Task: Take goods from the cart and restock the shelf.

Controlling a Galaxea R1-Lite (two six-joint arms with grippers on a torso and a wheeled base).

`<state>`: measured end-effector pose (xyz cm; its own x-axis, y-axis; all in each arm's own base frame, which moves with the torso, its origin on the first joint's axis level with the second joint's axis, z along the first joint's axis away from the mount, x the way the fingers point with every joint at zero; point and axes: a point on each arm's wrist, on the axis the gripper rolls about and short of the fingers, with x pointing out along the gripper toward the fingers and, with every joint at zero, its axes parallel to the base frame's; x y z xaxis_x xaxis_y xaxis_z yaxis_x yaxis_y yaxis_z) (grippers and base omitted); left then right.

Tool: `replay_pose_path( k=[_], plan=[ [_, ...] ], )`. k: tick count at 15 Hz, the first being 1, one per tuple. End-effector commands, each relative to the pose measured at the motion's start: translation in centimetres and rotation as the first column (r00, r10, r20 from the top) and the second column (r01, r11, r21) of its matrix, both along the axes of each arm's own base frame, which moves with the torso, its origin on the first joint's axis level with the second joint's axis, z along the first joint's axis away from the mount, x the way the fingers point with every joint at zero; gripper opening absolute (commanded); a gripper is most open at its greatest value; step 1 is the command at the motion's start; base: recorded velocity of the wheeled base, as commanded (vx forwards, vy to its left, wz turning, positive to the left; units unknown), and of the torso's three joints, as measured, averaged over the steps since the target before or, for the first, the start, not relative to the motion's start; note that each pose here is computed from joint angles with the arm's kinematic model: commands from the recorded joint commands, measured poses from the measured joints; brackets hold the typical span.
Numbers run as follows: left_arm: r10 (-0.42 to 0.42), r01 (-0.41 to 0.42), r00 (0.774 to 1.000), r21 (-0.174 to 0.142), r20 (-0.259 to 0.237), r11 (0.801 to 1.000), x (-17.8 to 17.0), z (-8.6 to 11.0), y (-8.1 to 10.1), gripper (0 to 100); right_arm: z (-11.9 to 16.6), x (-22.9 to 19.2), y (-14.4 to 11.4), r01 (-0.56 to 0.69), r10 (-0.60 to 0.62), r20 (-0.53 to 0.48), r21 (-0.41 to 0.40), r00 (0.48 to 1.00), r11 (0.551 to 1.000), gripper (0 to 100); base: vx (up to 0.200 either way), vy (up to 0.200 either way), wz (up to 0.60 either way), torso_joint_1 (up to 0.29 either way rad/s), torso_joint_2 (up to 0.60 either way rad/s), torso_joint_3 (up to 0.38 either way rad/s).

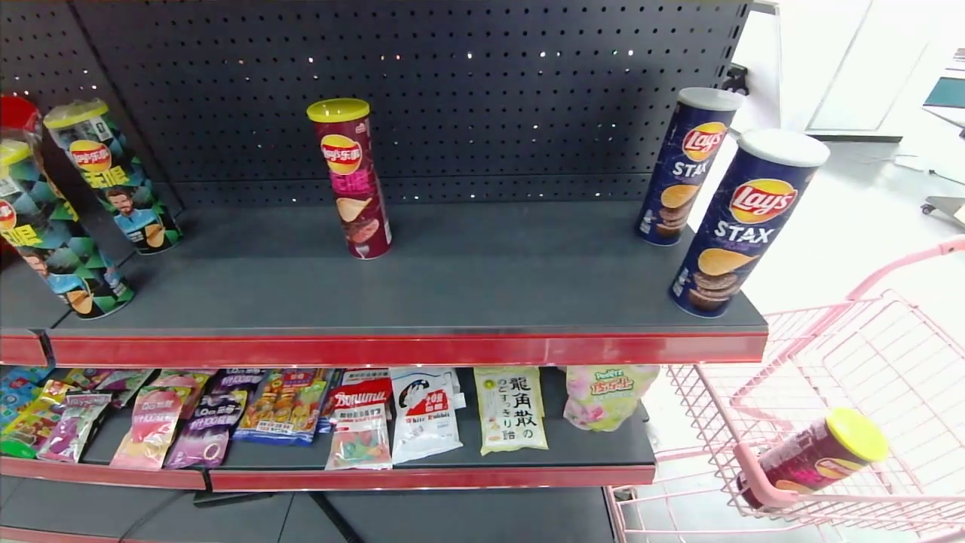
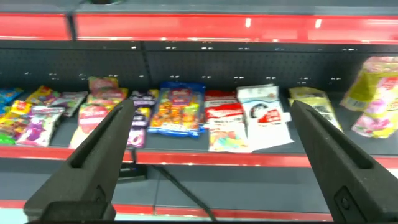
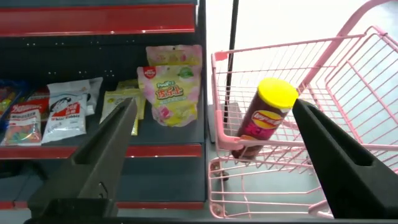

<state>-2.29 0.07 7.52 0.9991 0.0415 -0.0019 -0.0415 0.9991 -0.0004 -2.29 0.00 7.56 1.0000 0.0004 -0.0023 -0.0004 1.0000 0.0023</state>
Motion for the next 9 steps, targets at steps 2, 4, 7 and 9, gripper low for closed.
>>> replay_pose_path(
  k=[2, 4, 7, 9],
  plan=[
    [0.001, -0.001, 1.0, -0.001, -0.001, 1.0, 0.01, 0.0, 0.0, 100, 0.0, 0.01, 0.0, 0.0, 0.0, -0.001, -0.001, 1.0, 1.0, 100, 0.0, -0.2, 0.0, 0.0, 0.0, -0.002],
    [0.001, -0.001, 1.0, 0.0, -0.001, 1.0, 0.01, 0.0, 0.0, 100, 0.0, 0.01, 0.0, 0.0, 0.0, -0.001, -0.001, 1.0, 1.0, 100, 0.0, -0.2, 0.0, 0.002, 0.0, 0.005],
    [0.001, -0.001, 1.0, -0.001, -0.001, 1.0, 0.01, 0.0, 0.0, 100, 0.0, 0.01, 0.0, 0.0, 0.0, -0.001, 0.001, 1.0, 1.0, 100, 0.0, -0.067, 0.0, 0.004, 0.0, -0.001],
    [0.001, -0.001, 1.0, -0.001, -0.001, 1.0, 0.01, 0.0, 0.0, 100, 0.0, 0.01, 0.0, 0.0, 0.0, -0.001, -0.001, 1.0, 1.0, 100, 0.0, 0.0, -0.3, 0.004, 0.0, -0.001]
  ],
)
